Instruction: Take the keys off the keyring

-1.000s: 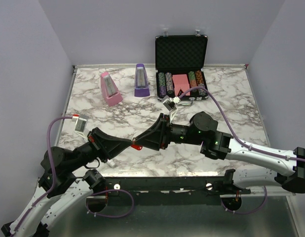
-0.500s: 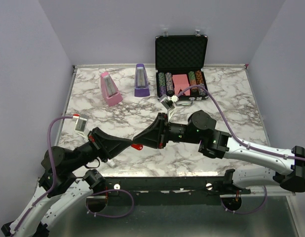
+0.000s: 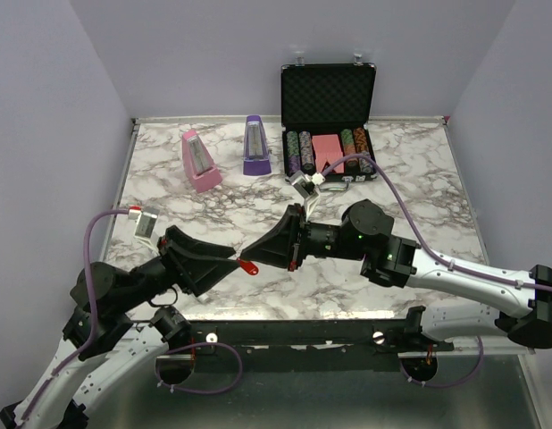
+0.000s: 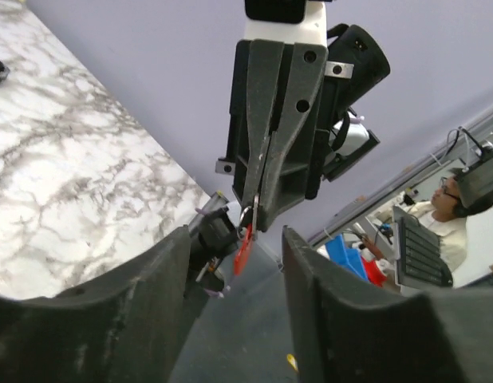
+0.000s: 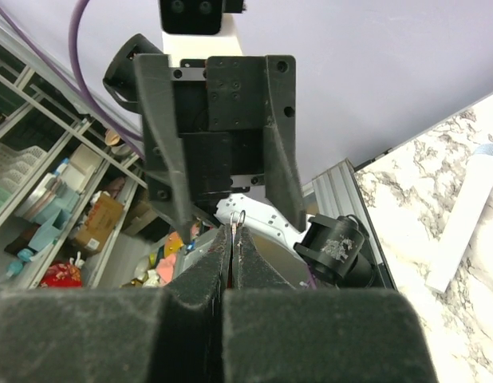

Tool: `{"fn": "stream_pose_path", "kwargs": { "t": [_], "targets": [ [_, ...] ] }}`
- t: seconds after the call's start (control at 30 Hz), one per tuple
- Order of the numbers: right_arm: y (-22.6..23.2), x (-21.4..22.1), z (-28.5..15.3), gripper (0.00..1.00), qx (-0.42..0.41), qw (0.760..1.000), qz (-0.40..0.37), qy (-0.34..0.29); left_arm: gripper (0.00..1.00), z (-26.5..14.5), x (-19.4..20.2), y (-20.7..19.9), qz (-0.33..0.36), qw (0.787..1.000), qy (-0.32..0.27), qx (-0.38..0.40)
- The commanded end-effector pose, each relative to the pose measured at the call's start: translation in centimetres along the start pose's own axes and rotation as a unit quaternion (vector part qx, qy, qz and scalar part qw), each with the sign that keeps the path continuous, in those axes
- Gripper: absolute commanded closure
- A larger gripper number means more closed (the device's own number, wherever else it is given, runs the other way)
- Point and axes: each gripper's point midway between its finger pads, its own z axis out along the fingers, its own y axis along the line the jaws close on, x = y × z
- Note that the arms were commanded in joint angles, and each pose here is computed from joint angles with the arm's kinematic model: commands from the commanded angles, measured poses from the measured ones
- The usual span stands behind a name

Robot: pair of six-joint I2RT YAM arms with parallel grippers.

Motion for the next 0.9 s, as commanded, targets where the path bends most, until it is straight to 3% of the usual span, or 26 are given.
{"fn": "stream_pose_path", "kwargs": {
  "t": [0.0,0.23,0.43,0.73,0.87],
  "targets": [
    [1.3,-0.5,-0.7,0.99,-0.016,1.000,-0.012,-0.001,0.25,-1.5,-1.1,-0.4,0.036,0.999,-0.015,-0.024],
    [1.6,-1.2,-0.4,0.99,-0.008,1.000,-0.012,0.002,0.25,-2.4,-1.7,-1.4,0.043,0.998,-0.050,0.009],
    [2.0,-1.6,0.7,0.99,-0.005,1.000,-0.001,0.018,0.25,-1.2,-0.6,-0.8,0.033,0.999,-0.031,0.022],
    [2.4,-1.1,0.8,0.99,-0.030,0.999,0.015,0.015,0.34,-0.8,-0.8,-1.8,0.032,0.996,-0.046,0.069],
    [2.7,-1.0,0.8,0.99,-0.041,0.999,0.019,0.013,0.48,-0.8,-0.8,-2.2,0.033,0.995,-0.048,0.082]
  ]
}}
